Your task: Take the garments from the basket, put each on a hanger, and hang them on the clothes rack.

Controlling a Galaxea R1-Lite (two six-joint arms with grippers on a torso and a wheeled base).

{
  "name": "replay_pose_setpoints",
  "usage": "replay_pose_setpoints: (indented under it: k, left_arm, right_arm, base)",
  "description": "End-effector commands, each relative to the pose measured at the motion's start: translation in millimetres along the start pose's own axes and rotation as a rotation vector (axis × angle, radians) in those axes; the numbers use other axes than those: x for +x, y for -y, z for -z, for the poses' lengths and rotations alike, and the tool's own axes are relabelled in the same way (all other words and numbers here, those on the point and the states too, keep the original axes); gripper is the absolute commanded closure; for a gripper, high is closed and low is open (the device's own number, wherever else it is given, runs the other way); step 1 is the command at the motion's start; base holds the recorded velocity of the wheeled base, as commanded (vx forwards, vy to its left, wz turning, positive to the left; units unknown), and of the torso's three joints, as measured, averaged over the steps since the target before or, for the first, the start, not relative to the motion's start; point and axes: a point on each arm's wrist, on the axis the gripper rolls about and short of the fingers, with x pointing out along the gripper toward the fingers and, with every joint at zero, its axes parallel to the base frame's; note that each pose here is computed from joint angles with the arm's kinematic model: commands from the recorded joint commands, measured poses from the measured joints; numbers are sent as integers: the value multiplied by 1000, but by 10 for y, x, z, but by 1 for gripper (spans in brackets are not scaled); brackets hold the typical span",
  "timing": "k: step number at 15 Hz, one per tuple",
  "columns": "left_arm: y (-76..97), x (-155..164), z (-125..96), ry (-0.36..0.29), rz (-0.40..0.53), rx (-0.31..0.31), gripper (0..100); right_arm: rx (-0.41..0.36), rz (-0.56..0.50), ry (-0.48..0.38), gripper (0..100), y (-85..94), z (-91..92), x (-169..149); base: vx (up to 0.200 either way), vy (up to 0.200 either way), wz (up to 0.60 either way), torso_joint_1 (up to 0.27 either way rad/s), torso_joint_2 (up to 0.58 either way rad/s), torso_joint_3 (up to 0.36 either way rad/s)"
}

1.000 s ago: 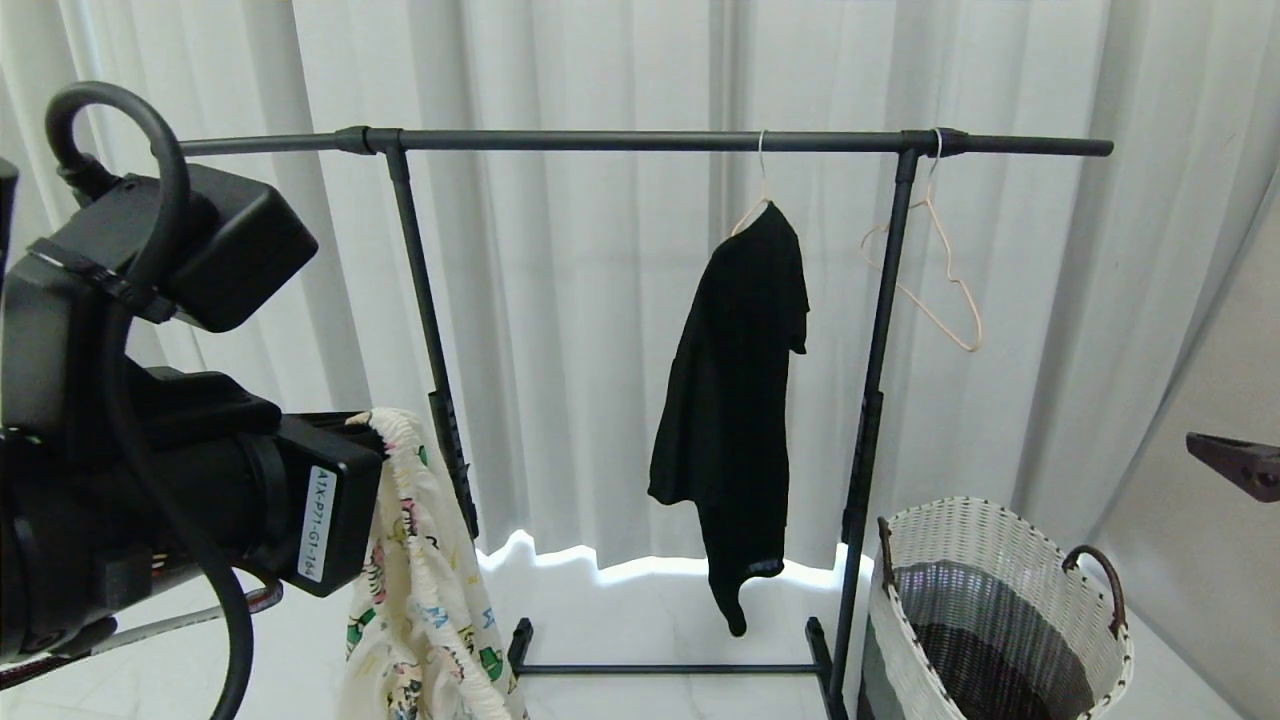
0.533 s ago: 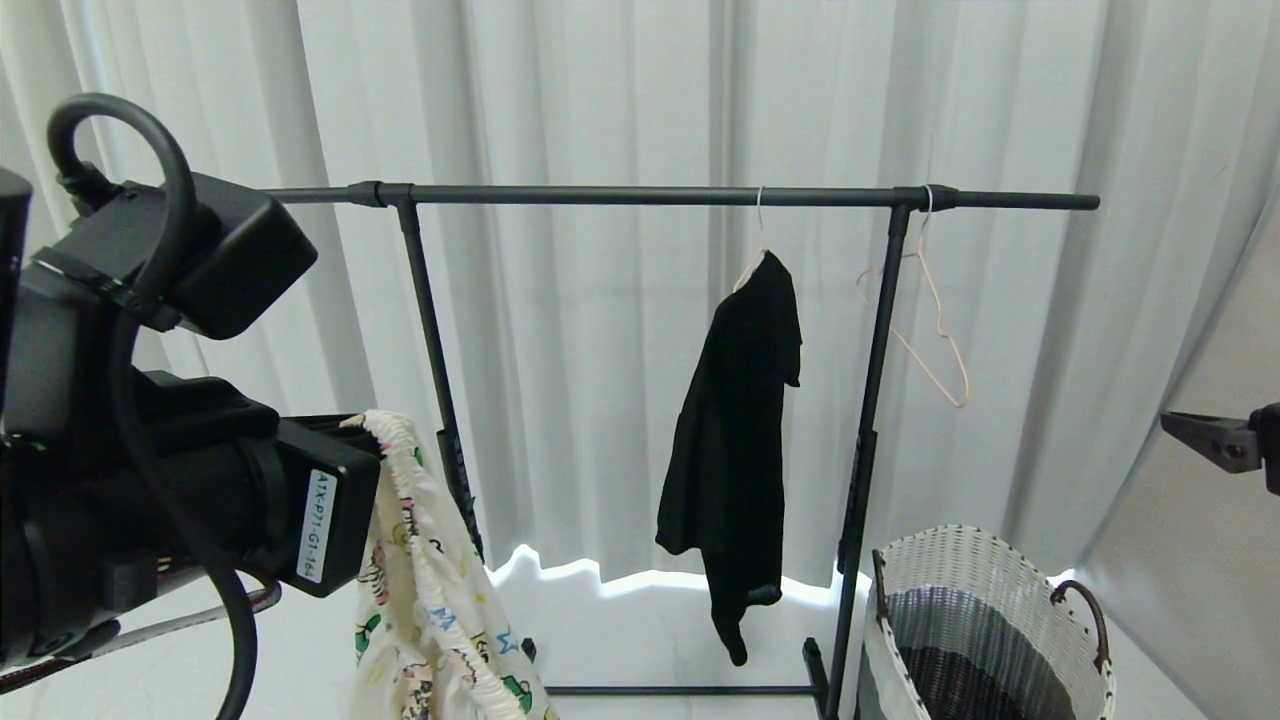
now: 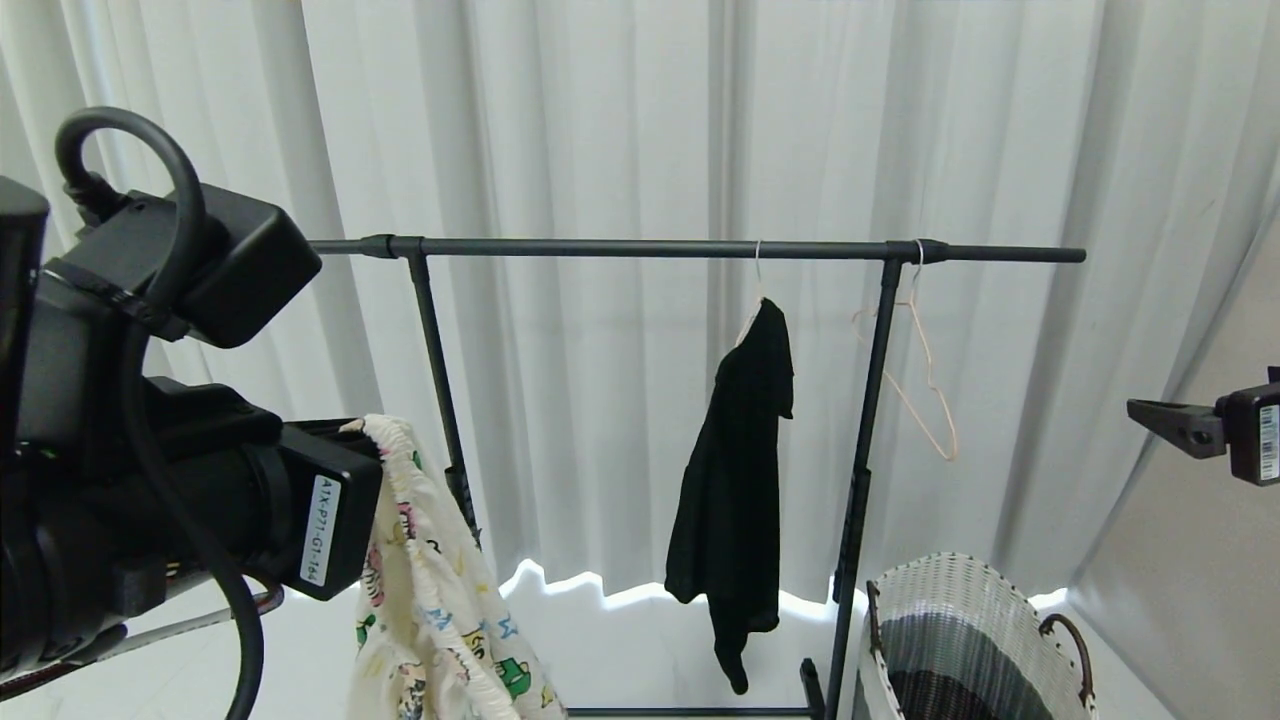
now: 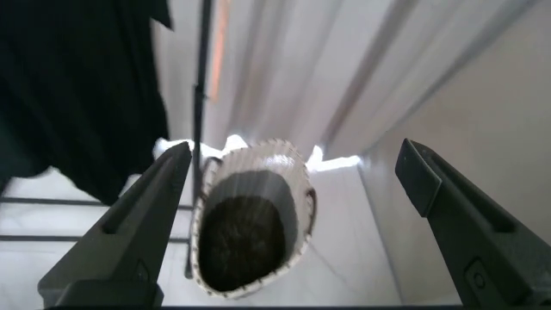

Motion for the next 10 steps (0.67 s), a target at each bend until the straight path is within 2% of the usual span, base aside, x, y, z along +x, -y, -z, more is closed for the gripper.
replay_pose_setpoints:
  k: [1, 5, 10]
  left_arm:
    - [0, 4, 6, -1, -22, 3, 100]
    - [0, 8, -5, 0, -26, 7, 100]
    - [2, 11, -8, -1, -26, 11, 100]
  right_arm:
    - [0, -14, 5, 0, -13, -6, 35]
    - [-1, -19, 2, 0, -25, -15, 81]
    - [4, -32, -1, 0, -34, -21, 105]
  base:
    - [0, 0, 0, 66, -139, -76]
    - [0, 0, 0, 8, -18, -10]
    - [200, 0, 0, 5, -5, -3]
